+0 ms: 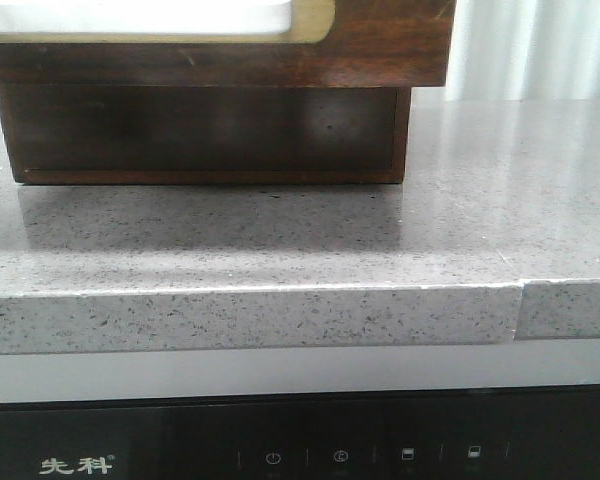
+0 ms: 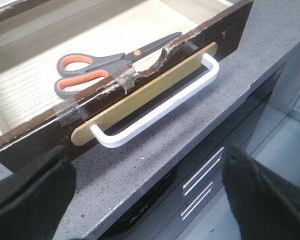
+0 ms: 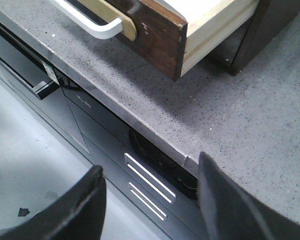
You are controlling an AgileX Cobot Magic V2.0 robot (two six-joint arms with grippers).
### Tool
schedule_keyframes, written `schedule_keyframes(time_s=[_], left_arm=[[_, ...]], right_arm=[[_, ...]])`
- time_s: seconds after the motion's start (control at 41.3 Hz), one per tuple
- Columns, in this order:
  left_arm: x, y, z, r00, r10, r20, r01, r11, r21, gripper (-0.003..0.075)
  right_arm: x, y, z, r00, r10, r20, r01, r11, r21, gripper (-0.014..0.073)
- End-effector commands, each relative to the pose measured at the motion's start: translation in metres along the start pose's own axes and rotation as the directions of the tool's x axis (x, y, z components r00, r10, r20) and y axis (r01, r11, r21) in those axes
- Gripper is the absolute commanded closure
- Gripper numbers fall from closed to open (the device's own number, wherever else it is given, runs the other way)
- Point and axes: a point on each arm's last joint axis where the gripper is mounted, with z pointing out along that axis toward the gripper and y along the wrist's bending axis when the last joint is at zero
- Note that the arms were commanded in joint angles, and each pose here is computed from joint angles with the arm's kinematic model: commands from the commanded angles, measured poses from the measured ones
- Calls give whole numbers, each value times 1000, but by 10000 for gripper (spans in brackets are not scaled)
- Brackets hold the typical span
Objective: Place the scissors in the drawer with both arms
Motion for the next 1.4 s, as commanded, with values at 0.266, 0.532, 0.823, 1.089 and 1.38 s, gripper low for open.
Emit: schedule_keyframes(time_s=[0.266, 0.532, 0.823, 1.089, 1.38], left_arm=[[-14, 0, -5, 995, -7, 97, 7, 1000, 4, 134], [-14, 0, -5, 995, -7, 97, 7, 1000, 4, 216], [-14, 0, -5, 995, -7, 97, 7, 1000, 4, 537], [-14, 0, -5, 995, -7, 97, 7, 1000, 4, 741], [-14, 0, -5, 995, -7, 97, 7, 1000, 4, 741]], right_arm=[[-18, -2, -7, 983, -5, 185, 0, 1000, 30, 160], [-18, -2, -7, 982, -9, 187, 3, 999, 32, 160], [-18, -2, -7, 982, -15, 187, 9, 999, 33, 389], [-18, -2, -7, 982, -15, 187, 9, 999, 33, 654], [-18, -2, -8, 981, -15, 192, 9, 999, 34, 662]])
